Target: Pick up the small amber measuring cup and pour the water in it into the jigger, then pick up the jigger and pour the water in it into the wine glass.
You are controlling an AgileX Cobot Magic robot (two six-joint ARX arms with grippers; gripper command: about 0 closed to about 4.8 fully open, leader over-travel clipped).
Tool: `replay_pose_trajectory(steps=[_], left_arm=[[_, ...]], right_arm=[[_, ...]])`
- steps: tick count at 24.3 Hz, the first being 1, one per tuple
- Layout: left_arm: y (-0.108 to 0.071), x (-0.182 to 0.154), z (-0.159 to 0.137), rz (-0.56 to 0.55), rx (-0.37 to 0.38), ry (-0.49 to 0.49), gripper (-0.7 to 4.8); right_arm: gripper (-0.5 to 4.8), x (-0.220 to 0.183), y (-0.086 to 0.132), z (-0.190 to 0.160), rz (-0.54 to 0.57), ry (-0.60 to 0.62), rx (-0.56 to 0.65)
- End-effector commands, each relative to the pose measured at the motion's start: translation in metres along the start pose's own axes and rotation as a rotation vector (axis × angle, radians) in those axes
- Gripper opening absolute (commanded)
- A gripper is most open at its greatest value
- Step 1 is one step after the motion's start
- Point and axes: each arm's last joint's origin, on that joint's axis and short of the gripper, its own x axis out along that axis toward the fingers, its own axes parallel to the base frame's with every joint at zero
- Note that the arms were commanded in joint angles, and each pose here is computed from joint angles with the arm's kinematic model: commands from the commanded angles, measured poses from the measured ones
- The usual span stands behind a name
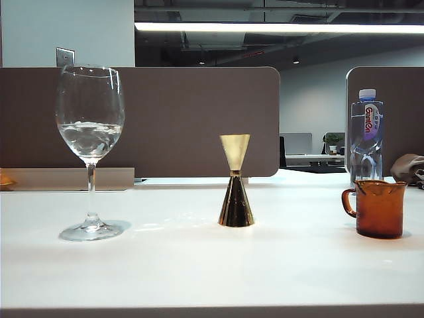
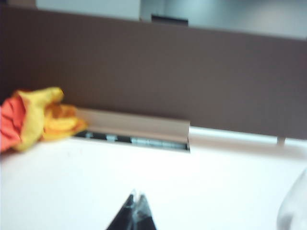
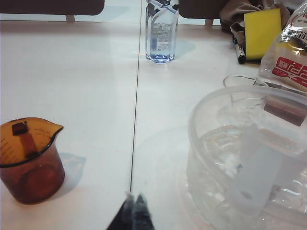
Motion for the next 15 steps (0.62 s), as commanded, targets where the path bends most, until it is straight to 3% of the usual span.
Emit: replay_pose_trajectory(steps=[1,10,15], left_arm=[[0.001,0.003,-0.014,-0.002,-0.001,0.029,-0.02],[0.003,0.006,-0.060,0.001,-0.026,0.149,-0.02],[0.004,0.003,-0.077,0.011,-0.022,0.305,-0.02]], right_arm=[[-0.05,0.001,0.000,-0.002,0.000,0.005,0.004],[-0.05,0.001,0.000,-0.002,0.000,0.005,0.004],[-0.05,0.001,0.000,-0.002,0.000,0.005,0.004]])
